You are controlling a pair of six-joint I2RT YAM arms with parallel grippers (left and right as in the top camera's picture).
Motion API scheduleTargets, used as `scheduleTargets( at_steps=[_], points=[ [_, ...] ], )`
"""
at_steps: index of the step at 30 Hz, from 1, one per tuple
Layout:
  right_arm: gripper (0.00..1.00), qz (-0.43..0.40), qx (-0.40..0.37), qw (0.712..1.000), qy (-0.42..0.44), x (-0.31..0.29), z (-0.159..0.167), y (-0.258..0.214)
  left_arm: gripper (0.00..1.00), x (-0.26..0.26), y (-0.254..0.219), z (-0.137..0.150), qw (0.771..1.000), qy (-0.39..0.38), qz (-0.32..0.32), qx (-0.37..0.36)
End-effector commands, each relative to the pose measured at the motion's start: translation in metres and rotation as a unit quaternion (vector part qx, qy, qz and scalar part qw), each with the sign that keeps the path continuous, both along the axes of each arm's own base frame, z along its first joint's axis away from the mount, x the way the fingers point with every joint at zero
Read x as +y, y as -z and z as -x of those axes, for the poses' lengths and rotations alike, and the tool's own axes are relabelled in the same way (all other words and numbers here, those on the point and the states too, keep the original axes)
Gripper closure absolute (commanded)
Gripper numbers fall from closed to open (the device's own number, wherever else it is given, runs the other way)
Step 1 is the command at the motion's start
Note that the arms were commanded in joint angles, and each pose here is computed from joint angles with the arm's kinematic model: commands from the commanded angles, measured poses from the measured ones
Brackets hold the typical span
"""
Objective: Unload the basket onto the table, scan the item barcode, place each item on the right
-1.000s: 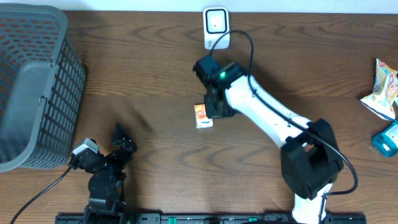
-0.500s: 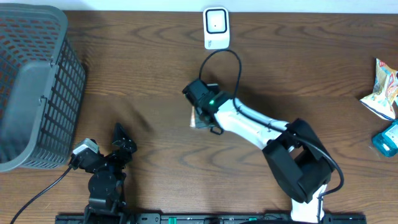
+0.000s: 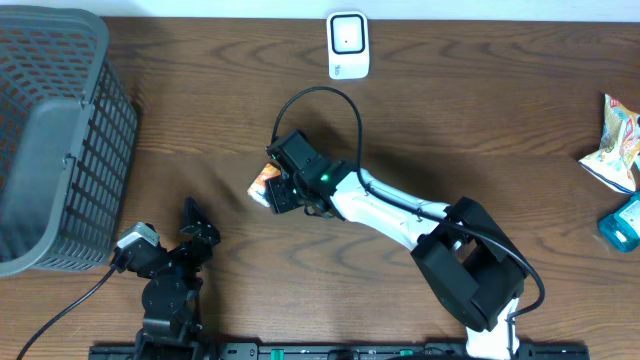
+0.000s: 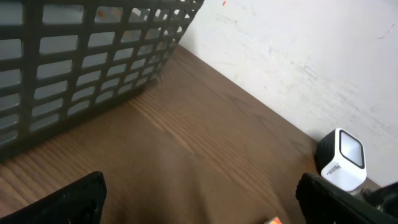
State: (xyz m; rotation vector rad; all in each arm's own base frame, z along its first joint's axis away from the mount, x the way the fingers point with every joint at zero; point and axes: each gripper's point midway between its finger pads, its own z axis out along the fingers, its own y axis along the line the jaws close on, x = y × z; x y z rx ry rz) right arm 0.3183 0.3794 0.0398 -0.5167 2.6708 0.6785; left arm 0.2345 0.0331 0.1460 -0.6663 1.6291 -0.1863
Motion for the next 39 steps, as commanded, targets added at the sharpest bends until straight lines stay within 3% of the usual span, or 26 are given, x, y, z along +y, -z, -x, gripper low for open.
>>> scheduleTargets(
  at_steps=[1,5,11,17,18,21,22,29,31,35,39],
  points=[
    [0.27,-0.025,-0.025,0.999,0.005,0.002,-0.022,-0.023,0.02,0.001,0.013,0.001,1.000,-0.005,0.001,0.015],
    [0.26,-0.014,-0.045,0.999,-0.010,-0.009,-0.037,-0.015,0.02,0.001,0.014,0.001,1.000,-0.005,0.001,0.016],
    [0.44,-0.012,-0.047,0.998,-0.031,-0.007,-0.043,0.007,0.02,0.001,0.014,0.001,1.000,-0.005,0.001,0.016],
    [0.43,-0.058,-0.040,0.990,-0.123,0.018,-0.028,0.029,0.02,0.001,0.013,0.001,1.000,-0.005,0.001,0.015],
    [0.48,-0.057,-0.038,0.990,-0.122,0.017,-0.028,0.033,0.02,0.001,0.013,0.001,1.000,-0.005,0.001,0.015],
    [0.92,-0.043,-0.028,0.992,-0.116,0.011,-0.028,0.045,0.02,0.001,0.013,0.001,1.000,-0.005,0.001,0.015],
    [0.99,-0.040,-0.024,0.992,-0.114,0.008,-0.029,0.047,0.02,0.001,0.013,0.001,1.000,-0.005,0.001,0.015],
    [0.98,-0.090,0.072,0.993,0.028,-0.030,-0.044,-0.011,0.02,0.001,0.014,0.001,1.000,-0.005,0.001,0.016],
    [0.99,-0.111,0.144,0.978,0.098,-0.049,-0.039,-0.034,0.02,0.001,0.013,0.001,1.000,-0.005,0.001,0.015],
    [0.98,-0.130,0.341,0.900,0.239,-0.099,0.000,-0.078,0.02,0.001,0.013,0.001,1.000,-0.005,0.001,0.015],
    [0.99,-0.156,0.431,0.844,0.278,-0.132,0.022,-0.115,0.02,0.001,0.014,0.001,1.000,-0.005,0.001,0.016]
  ],
)
